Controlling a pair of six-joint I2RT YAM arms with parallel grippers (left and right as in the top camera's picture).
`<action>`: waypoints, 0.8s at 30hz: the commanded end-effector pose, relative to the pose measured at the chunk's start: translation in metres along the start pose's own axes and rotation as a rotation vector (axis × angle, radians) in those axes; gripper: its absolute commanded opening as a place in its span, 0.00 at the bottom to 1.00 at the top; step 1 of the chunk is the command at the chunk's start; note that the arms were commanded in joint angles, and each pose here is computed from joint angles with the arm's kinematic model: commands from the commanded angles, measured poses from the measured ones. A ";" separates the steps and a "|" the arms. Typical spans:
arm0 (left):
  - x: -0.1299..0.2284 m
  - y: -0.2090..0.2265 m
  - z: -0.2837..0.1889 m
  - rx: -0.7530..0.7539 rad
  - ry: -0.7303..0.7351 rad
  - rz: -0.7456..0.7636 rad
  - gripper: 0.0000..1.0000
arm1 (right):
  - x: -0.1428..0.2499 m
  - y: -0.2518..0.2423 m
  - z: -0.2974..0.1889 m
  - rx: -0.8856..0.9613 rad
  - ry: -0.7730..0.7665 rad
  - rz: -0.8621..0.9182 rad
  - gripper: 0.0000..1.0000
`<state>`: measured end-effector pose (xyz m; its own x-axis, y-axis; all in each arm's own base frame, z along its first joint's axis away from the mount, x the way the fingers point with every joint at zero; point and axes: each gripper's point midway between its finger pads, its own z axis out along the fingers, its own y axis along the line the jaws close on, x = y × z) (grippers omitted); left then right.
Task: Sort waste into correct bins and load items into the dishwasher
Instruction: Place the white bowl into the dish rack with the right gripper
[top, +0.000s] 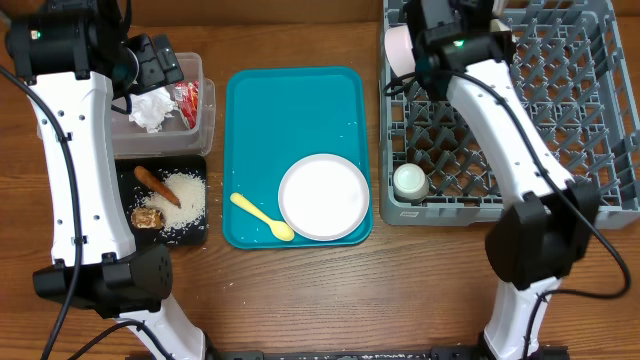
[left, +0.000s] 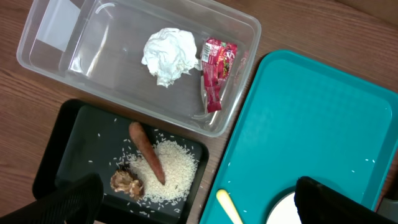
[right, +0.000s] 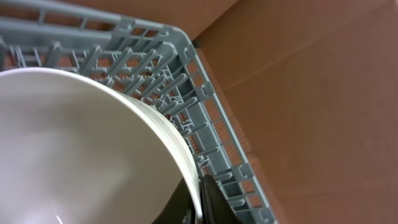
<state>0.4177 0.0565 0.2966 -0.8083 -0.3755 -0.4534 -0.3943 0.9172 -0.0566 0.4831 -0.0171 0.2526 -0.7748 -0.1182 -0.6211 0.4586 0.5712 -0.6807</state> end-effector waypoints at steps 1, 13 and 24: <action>0.001 -0.003 -0.005 0.010 -0.008 -0.002 1.00 | -0.003 0.005 -0.001 0.054 -0.024 -0.100 0.04; 0.001 -0.003 -0.005 0.010 -0.008 -0.002 1.00 | 0.014 0.069 0.013 -0.036 0.000 -0.263 0.04; 0.001 -0.003 -0.005 0.010 -0.008 -0.002 1.00 | 0.022 0.088 0.011 -0.004 -0.011 -0.352 0.04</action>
<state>0.4177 0.0565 0.2966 -0.8083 -0.3755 -0.4534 -0.3943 0.9172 -0.0566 0.5107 0.0109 0.1852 -0.8785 -0.2936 -0.3768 0.1939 0.5017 -0.8430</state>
